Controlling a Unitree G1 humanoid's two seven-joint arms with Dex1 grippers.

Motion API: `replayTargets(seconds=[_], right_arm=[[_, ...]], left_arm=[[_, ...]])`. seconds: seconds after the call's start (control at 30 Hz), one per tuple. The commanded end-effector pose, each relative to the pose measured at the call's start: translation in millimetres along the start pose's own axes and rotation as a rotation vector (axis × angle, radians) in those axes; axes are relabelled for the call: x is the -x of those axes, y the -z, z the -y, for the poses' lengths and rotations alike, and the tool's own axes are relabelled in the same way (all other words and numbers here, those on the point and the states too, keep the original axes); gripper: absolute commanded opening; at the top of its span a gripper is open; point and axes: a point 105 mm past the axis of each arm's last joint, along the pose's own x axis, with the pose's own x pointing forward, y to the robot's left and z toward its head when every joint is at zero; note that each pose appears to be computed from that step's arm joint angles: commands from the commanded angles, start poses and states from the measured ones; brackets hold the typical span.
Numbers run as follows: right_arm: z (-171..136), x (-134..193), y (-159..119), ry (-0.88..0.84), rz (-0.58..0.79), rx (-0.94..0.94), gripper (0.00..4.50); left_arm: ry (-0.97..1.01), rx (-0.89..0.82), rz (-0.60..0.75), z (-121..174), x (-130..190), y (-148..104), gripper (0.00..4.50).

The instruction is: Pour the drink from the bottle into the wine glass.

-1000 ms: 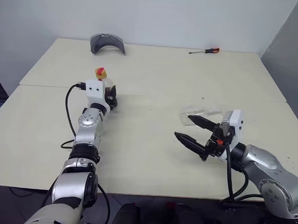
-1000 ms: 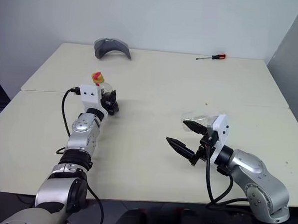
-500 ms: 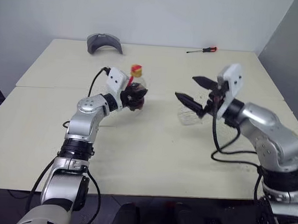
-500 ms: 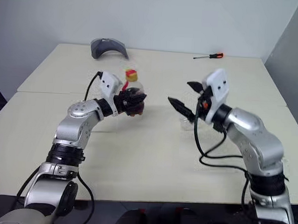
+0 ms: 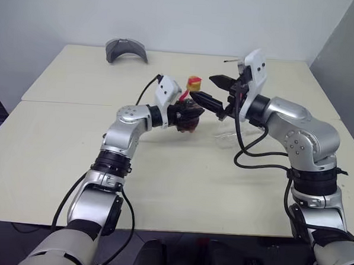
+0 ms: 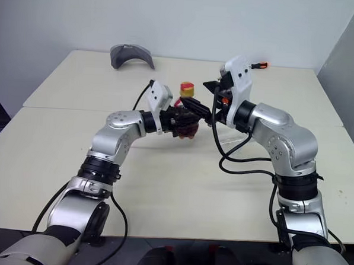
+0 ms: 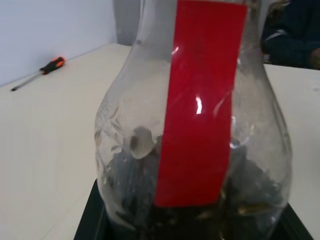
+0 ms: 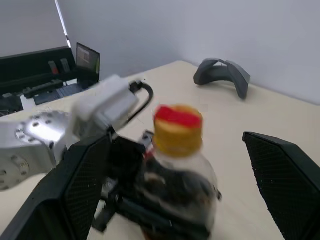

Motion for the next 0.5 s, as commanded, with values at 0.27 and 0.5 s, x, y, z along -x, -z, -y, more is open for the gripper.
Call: replayTargets(seconds=[0.27, 0.5], right_arm=[[-6.5, -9.9, -15.8, -0.041, 0.057, -0.016, 4.5], [-1.4, -11.8, -10.4, -0.026, 0.045, -0.052, 2.45]], left_arm=[[0.069, -0.077, 0.063, 6.2, -7.3, -28.3, 1.74], [0.077, -0.088, 0.057, 7.7, -6.2, -27.8, 1.73]])
